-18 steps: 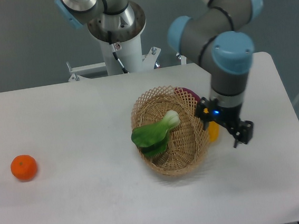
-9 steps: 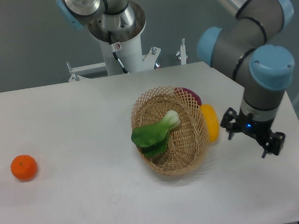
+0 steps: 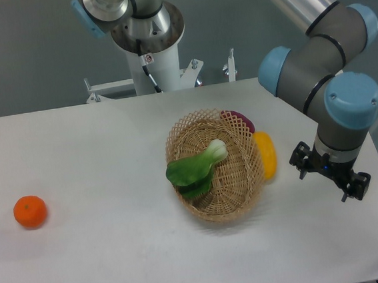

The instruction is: Place the green vegetable in the basket

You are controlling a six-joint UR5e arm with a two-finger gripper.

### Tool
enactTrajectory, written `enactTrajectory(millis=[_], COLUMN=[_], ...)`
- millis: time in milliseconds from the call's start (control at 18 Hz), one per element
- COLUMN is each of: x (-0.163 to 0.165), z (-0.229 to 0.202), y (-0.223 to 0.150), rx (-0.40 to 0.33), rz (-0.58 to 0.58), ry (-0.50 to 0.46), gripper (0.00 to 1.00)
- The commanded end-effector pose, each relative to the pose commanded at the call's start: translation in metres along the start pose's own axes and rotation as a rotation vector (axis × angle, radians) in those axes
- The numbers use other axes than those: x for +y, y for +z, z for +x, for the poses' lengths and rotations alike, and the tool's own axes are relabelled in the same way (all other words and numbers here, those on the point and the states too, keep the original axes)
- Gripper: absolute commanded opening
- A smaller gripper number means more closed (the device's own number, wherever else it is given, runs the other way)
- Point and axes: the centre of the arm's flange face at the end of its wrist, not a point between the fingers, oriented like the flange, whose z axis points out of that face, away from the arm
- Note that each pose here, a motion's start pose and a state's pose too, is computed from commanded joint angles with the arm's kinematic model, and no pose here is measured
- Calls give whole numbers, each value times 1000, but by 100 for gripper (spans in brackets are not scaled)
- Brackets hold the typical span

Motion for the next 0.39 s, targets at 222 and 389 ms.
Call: enactTrajectory(millis=[222, 389], x=[0, 0], z=[0, 0], y=[0, 0], rx=[-2, -3], rz=[0, 1], ry=[0, 0], gripper=[100, 100])
